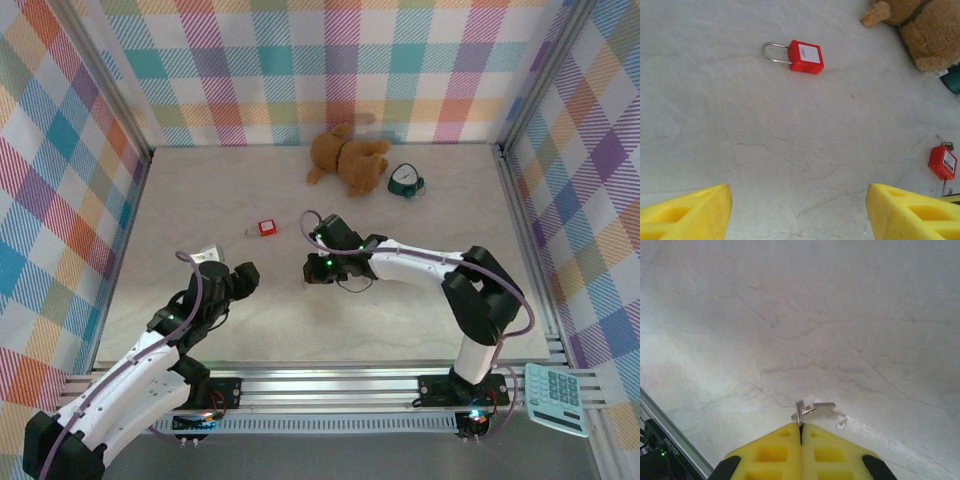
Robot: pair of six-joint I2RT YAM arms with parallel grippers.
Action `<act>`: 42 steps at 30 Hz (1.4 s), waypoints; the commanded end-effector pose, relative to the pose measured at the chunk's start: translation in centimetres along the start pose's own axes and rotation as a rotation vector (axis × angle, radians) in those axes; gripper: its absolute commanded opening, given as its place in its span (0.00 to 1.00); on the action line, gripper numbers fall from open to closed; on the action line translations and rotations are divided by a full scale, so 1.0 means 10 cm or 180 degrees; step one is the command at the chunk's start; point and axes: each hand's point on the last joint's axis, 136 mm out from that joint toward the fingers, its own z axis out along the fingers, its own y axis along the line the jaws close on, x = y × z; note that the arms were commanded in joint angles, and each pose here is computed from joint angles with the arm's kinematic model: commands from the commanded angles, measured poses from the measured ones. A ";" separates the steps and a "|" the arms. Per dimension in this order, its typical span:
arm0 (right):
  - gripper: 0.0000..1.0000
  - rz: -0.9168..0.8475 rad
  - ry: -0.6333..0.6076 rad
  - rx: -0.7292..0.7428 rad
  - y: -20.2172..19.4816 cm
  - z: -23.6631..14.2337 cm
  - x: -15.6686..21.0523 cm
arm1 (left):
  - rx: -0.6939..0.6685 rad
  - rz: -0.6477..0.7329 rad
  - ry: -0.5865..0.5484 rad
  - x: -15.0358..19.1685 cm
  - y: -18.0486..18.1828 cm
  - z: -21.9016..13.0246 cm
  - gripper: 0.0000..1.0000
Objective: Unlock with the key
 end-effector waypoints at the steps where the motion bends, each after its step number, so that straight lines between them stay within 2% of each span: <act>1: 0.02 -0.0283 -0.0119 0.0184 0.05 -0.29 -0.08 | 0.0422 0.0314 -0.0257 -0.20 -0.40 -0.07 0.70; 6: 0.02 -0.0452 -0.0305 0.0299 0.12 -0.64 -0.20 | 0.1023 0.0948 -0.0683 -0.11 -0.85 -0.20 0.65; 8: 0.02 -0.0507 -0.0378 0.0327 0.15 -0.76 -0.24 | 0.1303 0.0997 -0.1092 -0.10 -0.95 -0.31 0.66; 10: 0.02 -0.0548 -0.0443 0.0360 0.17 -0.88 -0.27 | 0.1503 0.1015 -0.1346 -0.08 -0.99 -0.41 0.66; 13: 0.02 -0.0559 -0.0524 0.0388 0.20 -1.03 -0.32 | 0.1579 0.1304 -0.1391 0.01 -1.06 -0.43 0.69; 16: 0.02 -0.0576 -0.0539 0.0331 0.28 -1.12 -0.34 | 0.1879 0.1791 -0.1372 0.18 -1.27 -0.46 0.76; 18: 0.02 -0.0586 -0.0568 0.0274 0.34 -1.18 -0.35 | 0.2105 0.2266 -0.1400 0.33 -1.42 -0.50 0.82; 24: 0.01 -0.0514 -0.0596 0.0022 0.49 -1.32 -0.32 | 0.2307 0.3015 -0.1447 0.51 -1.62 -0.47 0.82; 27: 0.01 -0.0458 -0.0552 -0.0107 0.56 -1.32 -0.27 | 0.2257 0.3057 -0.1680 0.43 -1.66 -0.47 0.82; 31: 0.00 -0.0421 -0.0539 -0.0272 0.66 -1.37 -0.24 | 0.2142 0.3177 -0.1644 0.40 -1.74 -0.33 0.82; 35: 0.00 -0.0438 -0.0520 -0.0369 0.76 -1.39 -0.21 | 0.2178 0.2937 -0.1733 0.27 -1.77 -0.28 0.79; 38: 0.00 -0.0446 -0.0513 -0.0389 0.79 -1.39 -0.20 | 0.2242 0.2759 -0.1785 0.19 -1.79 -0.28 0.75; 42: 0.00 -0.0456 -0.0530 -0.0395 0.80 -1.42 -0.19 | 0.2265 0.2713 -0.1728 0.18 -1.79 -0.24 0.63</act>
